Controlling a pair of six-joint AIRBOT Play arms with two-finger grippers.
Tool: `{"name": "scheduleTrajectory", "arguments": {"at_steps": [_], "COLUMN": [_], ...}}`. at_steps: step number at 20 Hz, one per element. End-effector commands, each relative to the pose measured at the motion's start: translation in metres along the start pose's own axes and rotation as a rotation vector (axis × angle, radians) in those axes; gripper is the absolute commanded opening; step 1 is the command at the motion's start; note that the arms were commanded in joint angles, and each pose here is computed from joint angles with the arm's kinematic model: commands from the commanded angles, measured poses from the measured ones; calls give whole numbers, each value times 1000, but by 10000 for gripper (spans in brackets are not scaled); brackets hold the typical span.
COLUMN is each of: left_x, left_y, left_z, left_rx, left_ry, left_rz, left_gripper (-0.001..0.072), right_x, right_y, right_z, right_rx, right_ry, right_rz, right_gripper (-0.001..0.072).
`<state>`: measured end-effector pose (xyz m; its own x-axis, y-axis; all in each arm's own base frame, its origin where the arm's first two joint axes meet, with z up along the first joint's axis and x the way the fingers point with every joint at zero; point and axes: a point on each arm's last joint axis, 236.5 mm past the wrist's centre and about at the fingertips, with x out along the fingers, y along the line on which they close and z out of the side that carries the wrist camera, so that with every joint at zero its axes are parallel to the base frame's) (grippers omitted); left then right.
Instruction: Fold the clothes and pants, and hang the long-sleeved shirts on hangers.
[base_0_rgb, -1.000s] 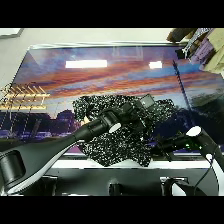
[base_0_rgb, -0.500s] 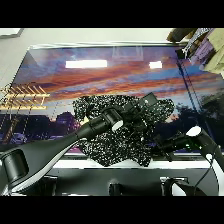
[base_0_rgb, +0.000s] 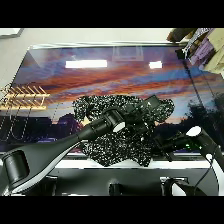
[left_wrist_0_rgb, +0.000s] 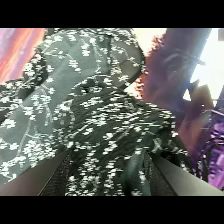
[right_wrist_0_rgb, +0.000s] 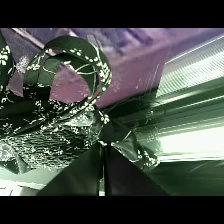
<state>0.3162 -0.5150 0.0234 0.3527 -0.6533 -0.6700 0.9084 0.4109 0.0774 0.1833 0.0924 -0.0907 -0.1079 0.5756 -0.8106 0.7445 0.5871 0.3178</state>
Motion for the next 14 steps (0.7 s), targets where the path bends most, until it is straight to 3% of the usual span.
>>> {"name": "scheduleTrajectory", "arguments": {"at_steps": [1, 9, 10, 11, 14], "left_x": [6, 19, 21, 23, 29], "left_y": [-7, 16, 18, 19, 18], "left_z": [1, 20, 18, 15, 8], "left_rx": [4, -102, -112, -120, -152], "left_ry": [-13, -134, -131, -126, -111], "left_rz": [-8, 40, 43, 43, 39], "left_gripper": [529, 527, 516, 449, 432], "right_x": [0, 0, 0, 0, 0], "right_y": [0, -1, -1, -1, -1], "right_z": [0, -3, -3, -3, -4], "right_rx": [2, -6, -6, -7, -9], "right_ry": [3, 12, 12, 12, 16], "right_rz": [-1, -4, -4, -4, -5], "right_gripper": [28, 28, 28, 28, 28]}}
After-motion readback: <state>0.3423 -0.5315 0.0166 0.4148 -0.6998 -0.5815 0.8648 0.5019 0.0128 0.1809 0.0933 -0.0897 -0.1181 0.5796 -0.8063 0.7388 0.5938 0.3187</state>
